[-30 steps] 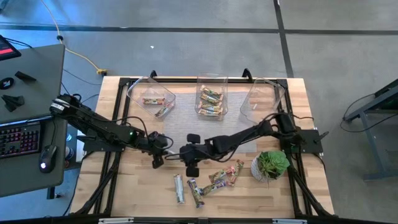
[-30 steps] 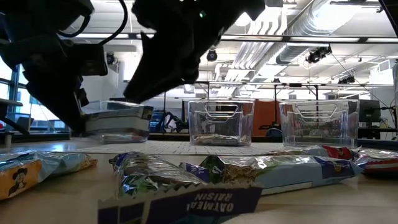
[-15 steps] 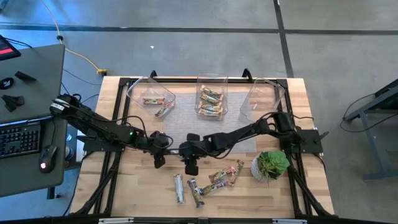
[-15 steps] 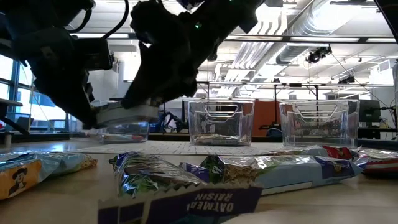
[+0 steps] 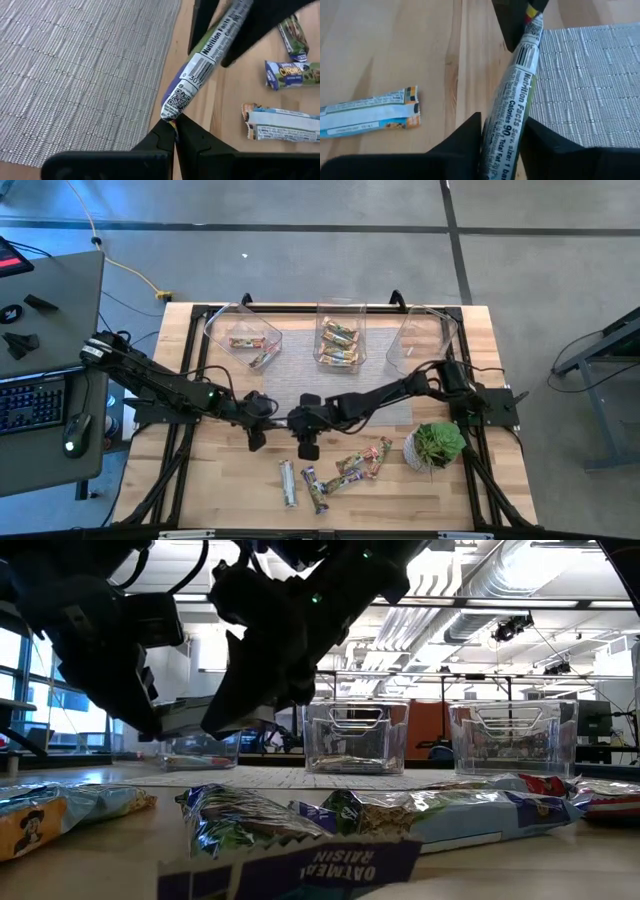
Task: Pick and place Granola Bars by type
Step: Put the blue granola bar into the right transparent bin
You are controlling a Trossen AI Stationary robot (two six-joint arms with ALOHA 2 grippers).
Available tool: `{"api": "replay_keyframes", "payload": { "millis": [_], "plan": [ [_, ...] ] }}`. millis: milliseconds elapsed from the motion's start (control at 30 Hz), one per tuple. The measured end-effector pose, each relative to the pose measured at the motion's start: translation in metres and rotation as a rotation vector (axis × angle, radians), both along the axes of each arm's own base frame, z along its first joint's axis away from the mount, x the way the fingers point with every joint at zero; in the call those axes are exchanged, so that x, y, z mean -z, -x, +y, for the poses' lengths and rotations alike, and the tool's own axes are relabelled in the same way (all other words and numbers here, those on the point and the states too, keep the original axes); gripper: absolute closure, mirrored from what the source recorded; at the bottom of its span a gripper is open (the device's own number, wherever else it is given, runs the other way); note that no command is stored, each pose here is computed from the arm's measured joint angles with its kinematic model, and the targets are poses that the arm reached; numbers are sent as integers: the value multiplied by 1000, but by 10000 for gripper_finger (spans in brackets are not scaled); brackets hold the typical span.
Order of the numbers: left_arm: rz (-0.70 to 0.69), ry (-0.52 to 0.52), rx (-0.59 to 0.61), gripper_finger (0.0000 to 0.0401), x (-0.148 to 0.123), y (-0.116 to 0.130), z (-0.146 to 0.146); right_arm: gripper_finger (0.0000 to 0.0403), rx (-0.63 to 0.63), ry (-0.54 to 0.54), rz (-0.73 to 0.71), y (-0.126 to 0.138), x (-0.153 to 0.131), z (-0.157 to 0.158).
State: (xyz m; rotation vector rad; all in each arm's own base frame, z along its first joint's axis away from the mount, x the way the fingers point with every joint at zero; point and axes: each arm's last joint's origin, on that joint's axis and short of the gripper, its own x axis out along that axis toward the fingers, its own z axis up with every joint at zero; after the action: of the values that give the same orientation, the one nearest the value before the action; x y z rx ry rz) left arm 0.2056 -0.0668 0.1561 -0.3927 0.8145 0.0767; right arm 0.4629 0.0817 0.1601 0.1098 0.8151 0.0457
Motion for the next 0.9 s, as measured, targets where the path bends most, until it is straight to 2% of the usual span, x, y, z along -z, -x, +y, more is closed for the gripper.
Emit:
{"api": "replay_keyframes", "payload": {
  "millis": [267, 367, 533, 667, 900],
  "plan": [
    [-6, -25, 40, 401, 0, 0, 0, 372, -46, -50, 7, 0, 0, 0],
    [-6, -20, 34, 400, 0, 0, 0, 373, -47, -51, 7, 0, 0, 1],
    [0, -10, 37, 400, 0, 0, -1, 341, -18, -66, 31, 1, 1, 1],
    [14, 8, 29, 394, 1, 1, -1, 338, 34, -30, 76, 5, 4, -1],
    [24, -30, -16, 333, 2, 2, 2, 368, 32, -16, 94, 6, 6, -2]
  ]
}}
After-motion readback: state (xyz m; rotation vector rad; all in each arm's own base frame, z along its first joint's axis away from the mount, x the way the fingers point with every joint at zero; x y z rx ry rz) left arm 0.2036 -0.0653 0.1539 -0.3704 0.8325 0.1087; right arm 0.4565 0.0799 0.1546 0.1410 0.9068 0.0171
